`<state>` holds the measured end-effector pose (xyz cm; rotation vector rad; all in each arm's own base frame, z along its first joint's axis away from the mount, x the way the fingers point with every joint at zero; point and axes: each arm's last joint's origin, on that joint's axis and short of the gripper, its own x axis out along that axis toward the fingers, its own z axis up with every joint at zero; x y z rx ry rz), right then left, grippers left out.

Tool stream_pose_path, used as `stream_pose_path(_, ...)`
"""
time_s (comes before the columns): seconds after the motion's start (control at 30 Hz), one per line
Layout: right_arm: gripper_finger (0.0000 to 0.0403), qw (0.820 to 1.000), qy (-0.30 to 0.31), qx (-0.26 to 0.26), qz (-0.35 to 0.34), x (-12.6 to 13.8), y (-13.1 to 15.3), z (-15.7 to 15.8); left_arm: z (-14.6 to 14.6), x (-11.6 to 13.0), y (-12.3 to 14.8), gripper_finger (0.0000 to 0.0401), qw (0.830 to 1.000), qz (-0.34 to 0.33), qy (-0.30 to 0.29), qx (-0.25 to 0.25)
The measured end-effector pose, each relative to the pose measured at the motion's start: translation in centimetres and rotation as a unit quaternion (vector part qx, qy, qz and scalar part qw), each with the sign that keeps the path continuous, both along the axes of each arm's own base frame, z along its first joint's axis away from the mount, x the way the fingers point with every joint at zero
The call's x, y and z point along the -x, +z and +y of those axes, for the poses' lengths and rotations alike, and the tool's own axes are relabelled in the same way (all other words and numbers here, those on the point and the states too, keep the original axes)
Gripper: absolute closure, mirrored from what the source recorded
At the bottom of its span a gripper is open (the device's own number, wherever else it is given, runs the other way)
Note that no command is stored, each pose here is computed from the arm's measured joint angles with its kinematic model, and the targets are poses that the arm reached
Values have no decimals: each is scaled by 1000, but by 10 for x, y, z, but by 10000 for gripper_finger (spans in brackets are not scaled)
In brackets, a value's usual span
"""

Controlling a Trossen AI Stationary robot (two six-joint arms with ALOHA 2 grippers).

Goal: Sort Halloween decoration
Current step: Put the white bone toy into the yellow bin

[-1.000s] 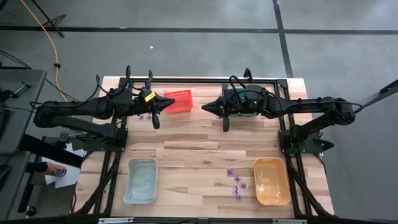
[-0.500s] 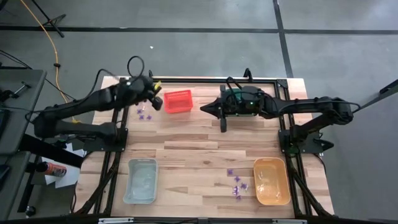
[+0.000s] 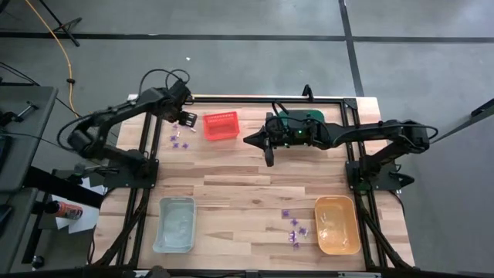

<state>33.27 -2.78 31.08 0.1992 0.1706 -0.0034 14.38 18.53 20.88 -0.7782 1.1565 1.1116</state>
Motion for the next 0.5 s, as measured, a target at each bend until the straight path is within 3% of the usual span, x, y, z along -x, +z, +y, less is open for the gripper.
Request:
stream_pose_path(0.2, 403, 1000, -2, -16, -2, 0, 0, 1, 8, -5, -23, 221, 998, 24, 28, 47)
stream_pose_path(0.5, 403, 999, 1, -41, 6, 0, -1, 4, -4, 3, -51, 233, 992, 51, 59, 102)
